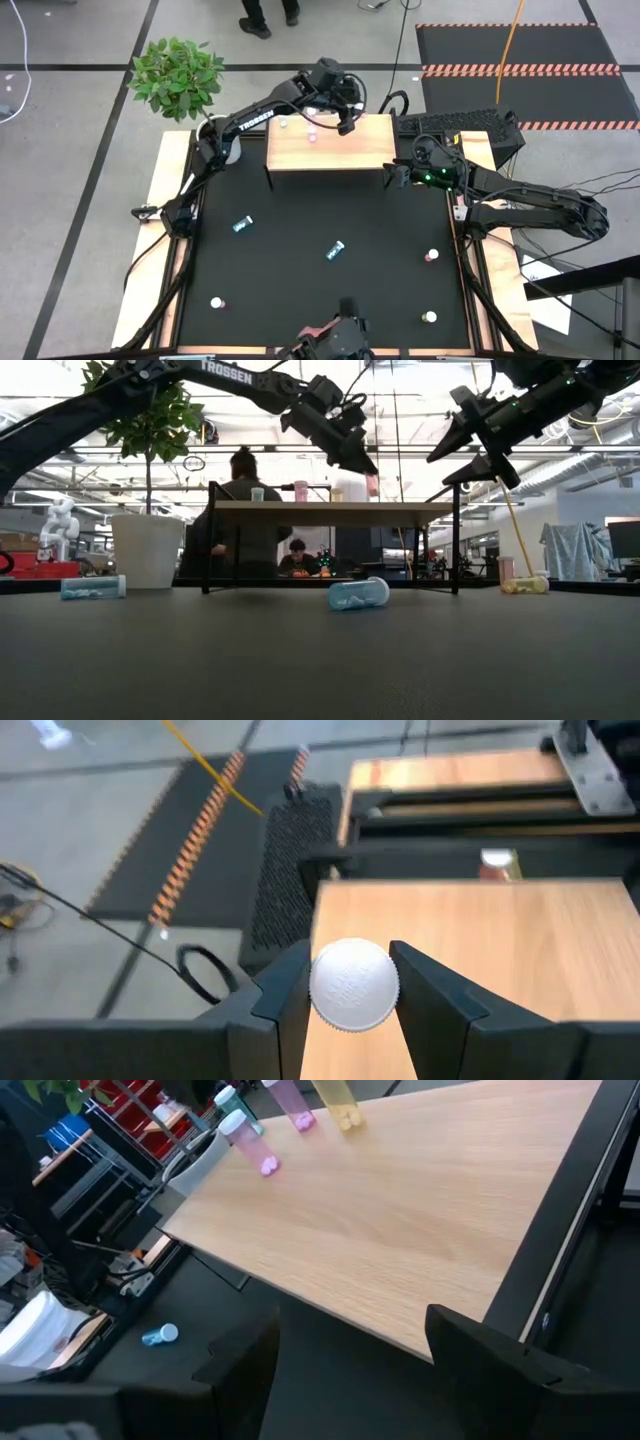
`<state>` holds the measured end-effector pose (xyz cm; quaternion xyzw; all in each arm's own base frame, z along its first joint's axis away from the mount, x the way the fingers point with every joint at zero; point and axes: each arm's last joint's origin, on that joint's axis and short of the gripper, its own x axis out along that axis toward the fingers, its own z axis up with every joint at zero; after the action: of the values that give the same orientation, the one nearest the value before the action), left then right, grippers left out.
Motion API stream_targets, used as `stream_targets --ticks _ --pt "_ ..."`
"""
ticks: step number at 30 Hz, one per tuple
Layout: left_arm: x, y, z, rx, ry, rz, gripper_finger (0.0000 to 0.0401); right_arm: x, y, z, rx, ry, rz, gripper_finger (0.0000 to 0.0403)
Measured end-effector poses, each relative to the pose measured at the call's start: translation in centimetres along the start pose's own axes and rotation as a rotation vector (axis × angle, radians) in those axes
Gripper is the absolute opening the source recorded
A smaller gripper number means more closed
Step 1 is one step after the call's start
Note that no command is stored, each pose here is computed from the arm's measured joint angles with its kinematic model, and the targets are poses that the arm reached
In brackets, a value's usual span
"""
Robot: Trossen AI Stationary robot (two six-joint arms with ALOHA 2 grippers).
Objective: Pick and place medicine bottles onto shelf by color
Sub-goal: Put the bottom left orange bottle on the shelf
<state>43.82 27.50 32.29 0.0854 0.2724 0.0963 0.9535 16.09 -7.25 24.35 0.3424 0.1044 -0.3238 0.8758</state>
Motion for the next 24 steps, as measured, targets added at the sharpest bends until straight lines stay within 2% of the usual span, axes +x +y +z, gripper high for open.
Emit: stream_targets --ticks 13,24 --pt "1.3 -0.6 -1.3 -0.002 0.073 -0.038 0.0131 -0.1 0.6 -0.1 -0.006 -0.020 0.028 0.0247" --pt "1.5 -0.5 -1.7 0.014 0.100 -0.020 0.0131 -0.1 0.6 -0.1 -0.005 -0.023 0.031 0.0247"
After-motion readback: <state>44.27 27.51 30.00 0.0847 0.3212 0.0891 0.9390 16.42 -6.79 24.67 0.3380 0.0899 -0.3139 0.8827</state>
